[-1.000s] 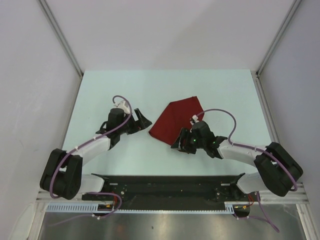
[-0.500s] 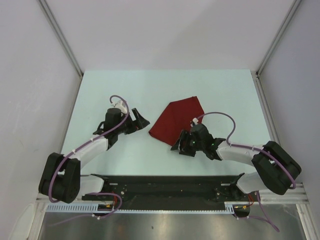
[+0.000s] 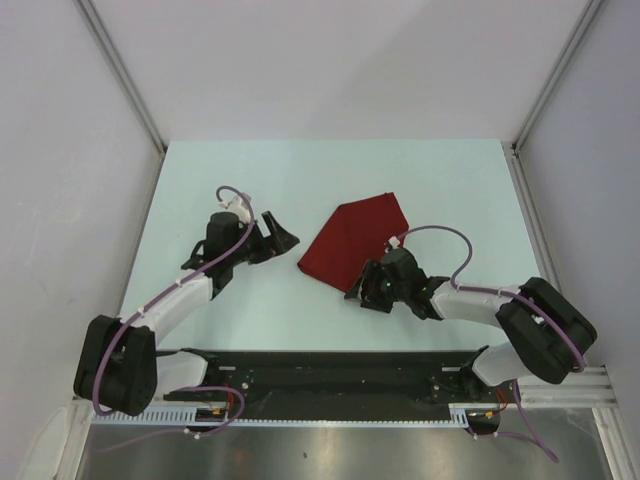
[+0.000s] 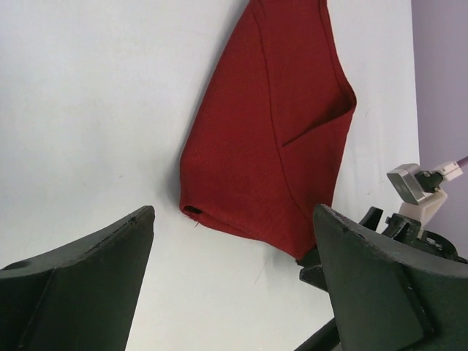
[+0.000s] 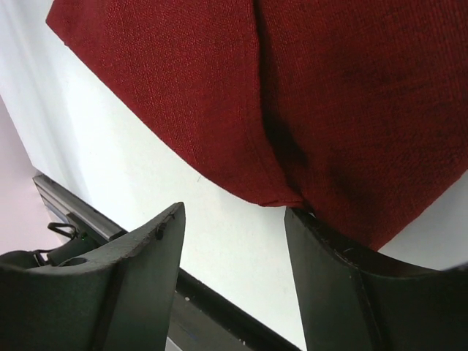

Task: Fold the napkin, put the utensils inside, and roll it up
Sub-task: Fold the napkin

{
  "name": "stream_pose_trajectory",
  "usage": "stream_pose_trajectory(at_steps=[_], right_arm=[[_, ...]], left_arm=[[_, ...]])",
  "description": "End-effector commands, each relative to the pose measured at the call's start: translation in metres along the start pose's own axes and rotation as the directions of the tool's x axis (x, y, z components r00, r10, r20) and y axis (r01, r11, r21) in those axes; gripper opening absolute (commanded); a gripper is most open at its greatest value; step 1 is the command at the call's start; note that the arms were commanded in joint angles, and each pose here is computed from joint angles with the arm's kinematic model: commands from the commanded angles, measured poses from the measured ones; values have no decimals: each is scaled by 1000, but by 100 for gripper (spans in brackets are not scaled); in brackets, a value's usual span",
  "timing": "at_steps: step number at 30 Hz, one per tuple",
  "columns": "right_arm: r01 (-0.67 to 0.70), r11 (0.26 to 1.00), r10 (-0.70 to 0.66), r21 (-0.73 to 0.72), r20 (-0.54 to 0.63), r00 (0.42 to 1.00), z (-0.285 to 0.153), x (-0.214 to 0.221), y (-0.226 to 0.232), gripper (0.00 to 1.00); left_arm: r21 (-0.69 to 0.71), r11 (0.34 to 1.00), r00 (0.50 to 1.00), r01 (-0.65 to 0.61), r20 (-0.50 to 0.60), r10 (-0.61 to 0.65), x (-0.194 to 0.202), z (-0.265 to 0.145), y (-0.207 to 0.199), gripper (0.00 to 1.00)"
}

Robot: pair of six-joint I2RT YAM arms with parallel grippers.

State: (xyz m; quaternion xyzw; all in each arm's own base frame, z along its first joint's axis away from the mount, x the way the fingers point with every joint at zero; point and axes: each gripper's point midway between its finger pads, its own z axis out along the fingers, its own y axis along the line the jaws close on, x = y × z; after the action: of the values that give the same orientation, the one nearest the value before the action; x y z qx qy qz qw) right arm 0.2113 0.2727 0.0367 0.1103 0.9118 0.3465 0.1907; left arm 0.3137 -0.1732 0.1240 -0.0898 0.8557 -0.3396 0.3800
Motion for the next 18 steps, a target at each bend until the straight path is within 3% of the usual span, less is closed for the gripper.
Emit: stream_pose_trajectory(at_steps=[1, 12, 18], right_arm=[[-5, 1000, 5, 5, 46, 999, 7, -11, -3, 61], [-13, 1000, 12, 25, 55, 998, 13, -13, -11, 35], [0, 1000, 0, 9, 51, 999, 15, -15, -5, 14]], left_arm=[[44, 998, 998, -42, 58, 40, -24, -10, -17, 94], [60, 998, 998, -37, 58, 33, -25, -14, -21, 94], [75, 996, 997, -43, 65, 38, -29, -21, -27, 94]])
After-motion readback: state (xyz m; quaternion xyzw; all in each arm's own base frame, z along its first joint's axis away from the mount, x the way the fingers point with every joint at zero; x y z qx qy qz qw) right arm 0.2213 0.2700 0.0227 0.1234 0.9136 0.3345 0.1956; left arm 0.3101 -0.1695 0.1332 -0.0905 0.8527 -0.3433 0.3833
